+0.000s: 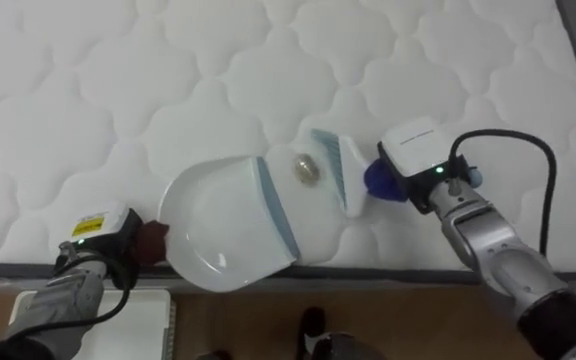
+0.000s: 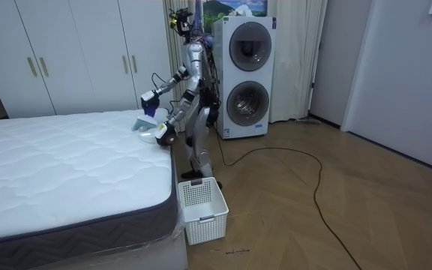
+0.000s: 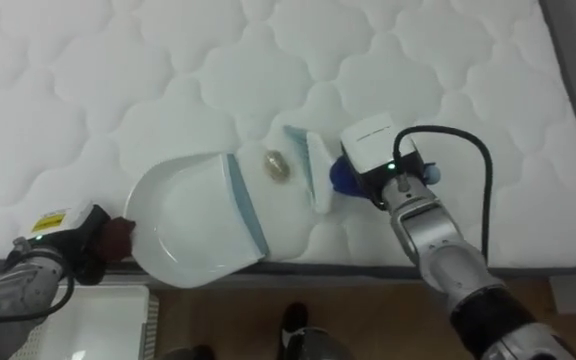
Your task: Clean bed
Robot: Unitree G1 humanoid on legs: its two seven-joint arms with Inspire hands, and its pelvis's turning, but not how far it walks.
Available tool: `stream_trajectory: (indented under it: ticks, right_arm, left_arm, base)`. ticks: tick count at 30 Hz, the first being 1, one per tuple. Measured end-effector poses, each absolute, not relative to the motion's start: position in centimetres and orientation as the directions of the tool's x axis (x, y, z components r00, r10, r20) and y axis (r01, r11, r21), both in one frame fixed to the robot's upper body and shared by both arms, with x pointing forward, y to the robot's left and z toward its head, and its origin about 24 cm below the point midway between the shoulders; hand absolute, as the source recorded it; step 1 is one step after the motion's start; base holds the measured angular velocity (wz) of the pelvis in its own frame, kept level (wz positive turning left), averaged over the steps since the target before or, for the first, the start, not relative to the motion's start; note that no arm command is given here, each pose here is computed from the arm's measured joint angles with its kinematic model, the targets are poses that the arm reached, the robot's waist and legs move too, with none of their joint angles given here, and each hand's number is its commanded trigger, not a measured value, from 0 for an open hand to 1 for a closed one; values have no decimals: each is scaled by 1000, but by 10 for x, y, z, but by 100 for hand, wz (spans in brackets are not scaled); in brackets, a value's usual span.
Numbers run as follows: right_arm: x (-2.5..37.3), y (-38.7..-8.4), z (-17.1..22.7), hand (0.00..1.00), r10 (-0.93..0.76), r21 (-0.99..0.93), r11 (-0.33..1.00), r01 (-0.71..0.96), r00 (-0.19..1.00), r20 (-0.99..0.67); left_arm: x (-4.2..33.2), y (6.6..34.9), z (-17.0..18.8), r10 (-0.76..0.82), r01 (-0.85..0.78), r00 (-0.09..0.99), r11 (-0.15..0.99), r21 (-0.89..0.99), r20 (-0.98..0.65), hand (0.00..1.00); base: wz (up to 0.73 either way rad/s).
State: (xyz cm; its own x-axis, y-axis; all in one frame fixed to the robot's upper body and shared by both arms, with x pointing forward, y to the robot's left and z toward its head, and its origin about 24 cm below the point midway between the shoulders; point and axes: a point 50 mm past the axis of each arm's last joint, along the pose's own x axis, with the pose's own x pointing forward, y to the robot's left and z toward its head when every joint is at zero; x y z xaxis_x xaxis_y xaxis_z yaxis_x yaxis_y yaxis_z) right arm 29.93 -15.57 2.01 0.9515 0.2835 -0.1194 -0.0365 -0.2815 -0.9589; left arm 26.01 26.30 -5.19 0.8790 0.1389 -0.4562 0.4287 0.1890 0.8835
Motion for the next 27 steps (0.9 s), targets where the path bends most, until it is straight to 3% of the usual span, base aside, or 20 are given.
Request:
stream_trajectory:
  ticks: [7, 20, 27]
  right_arm:
    - [288, -119, 24, 100, 441, -977, -215, -8, 892, -105]
    - [283, -94, 32, 100, 524, -981, -193, -17, 844, -118]
    - [267, -67, 32, 100, 656, -983, -181, -43, 739, -153]
  left_arm:
    - [260, 262, -52, 125, 427, 882, 194, 883, -454, 100]
    - [250, 266, -60, 140, 449, 867, 196, 872, -478, 100]
    - [239, 267, -67, 130, 477, 852, 205, 855, -507, 100]
  base:
    - [-1]
    - [-2]
    - [0]
